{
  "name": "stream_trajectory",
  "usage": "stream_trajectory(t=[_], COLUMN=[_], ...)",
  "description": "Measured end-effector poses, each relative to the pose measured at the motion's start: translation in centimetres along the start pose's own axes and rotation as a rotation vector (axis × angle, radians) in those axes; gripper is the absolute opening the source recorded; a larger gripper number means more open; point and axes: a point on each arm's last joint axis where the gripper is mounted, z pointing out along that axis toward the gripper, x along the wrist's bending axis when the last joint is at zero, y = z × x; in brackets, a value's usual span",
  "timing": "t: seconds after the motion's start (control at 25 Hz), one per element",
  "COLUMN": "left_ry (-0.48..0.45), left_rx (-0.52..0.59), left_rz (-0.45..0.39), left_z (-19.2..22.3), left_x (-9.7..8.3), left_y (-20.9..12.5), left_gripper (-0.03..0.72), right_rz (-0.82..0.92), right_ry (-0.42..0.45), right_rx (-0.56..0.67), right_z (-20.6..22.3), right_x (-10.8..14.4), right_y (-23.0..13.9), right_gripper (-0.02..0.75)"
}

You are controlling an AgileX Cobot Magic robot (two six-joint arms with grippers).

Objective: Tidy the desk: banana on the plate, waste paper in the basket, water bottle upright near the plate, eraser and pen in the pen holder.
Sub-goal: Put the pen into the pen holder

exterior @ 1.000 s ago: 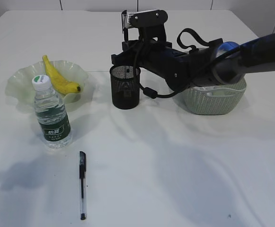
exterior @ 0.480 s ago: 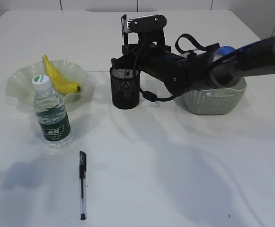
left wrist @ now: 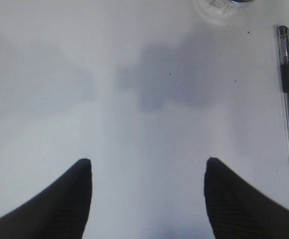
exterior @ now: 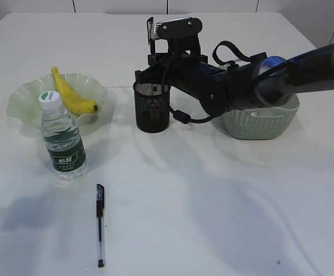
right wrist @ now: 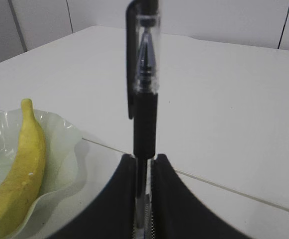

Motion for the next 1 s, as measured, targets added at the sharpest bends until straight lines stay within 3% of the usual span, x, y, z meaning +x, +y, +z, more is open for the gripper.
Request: stream_trajectory(t=[1.0], left_ry=[0.0], left_rx=[-0.001], left_rz=[0.002], left_z=[0.0], left_x=[0.0], left_y=[0.01], left_gripper=[0.496], right_rz=[0.001], right_ry=[0.0], right_rx=[0.0], right_z=[0.0], right_x=[0.0], right_y=[0.0], right_gripper=[0.104])
